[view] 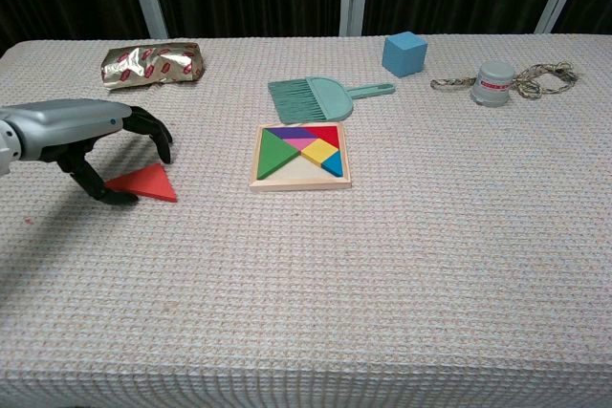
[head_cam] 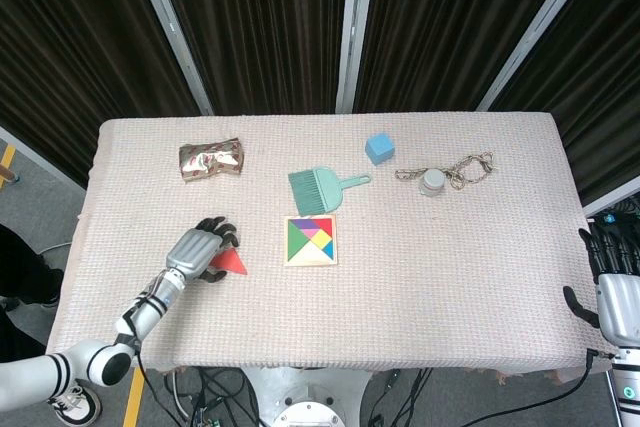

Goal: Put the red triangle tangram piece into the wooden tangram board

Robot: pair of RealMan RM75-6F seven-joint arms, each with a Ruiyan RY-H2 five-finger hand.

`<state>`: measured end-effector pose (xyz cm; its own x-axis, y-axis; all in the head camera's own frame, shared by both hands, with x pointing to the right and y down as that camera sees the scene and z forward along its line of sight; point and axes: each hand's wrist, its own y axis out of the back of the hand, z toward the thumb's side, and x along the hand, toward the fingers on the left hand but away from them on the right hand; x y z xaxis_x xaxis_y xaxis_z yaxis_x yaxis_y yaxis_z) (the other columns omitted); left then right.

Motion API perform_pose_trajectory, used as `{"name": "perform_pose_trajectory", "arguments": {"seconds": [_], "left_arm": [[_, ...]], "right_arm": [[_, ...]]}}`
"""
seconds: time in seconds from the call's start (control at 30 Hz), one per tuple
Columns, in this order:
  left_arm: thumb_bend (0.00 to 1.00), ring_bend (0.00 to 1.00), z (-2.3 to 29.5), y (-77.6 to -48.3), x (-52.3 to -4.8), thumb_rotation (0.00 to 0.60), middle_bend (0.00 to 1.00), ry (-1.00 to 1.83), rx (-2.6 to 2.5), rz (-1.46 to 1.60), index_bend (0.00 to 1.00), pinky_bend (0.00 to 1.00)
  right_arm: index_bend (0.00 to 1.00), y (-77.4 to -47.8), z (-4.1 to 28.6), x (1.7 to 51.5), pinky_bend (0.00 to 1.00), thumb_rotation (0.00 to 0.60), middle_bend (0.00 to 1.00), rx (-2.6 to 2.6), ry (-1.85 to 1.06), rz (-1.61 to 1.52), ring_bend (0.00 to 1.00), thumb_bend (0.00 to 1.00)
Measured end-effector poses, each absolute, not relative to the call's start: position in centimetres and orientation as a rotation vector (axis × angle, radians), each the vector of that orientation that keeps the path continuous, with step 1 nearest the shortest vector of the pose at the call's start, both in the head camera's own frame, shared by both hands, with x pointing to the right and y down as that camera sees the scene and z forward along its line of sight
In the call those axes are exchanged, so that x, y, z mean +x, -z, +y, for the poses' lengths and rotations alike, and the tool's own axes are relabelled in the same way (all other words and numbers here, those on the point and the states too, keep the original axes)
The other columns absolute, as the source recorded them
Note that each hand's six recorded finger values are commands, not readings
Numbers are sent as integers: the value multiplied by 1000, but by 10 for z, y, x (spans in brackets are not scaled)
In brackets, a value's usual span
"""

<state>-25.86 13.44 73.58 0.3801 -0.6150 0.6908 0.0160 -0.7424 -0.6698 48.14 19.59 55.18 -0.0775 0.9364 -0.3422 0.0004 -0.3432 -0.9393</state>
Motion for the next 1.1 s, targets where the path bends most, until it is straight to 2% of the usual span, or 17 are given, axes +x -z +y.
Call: {"name": "perform_pose_trajectory", "arguments": {"seconds": [0.63,1.1], "left_arm": [[285,24,135,-737,-255,600,162,1373,-2055,523,376,106],[310,24,124,-719,-238,600,163,1360,-2054,642,400,101]], "right_arm": [[0,-553,196,482,0,600,0,-1419,-1534,-1068,0,223],[0,-554,196,481,0,600,0,-1420,-1535,-1069,0,223]]}}
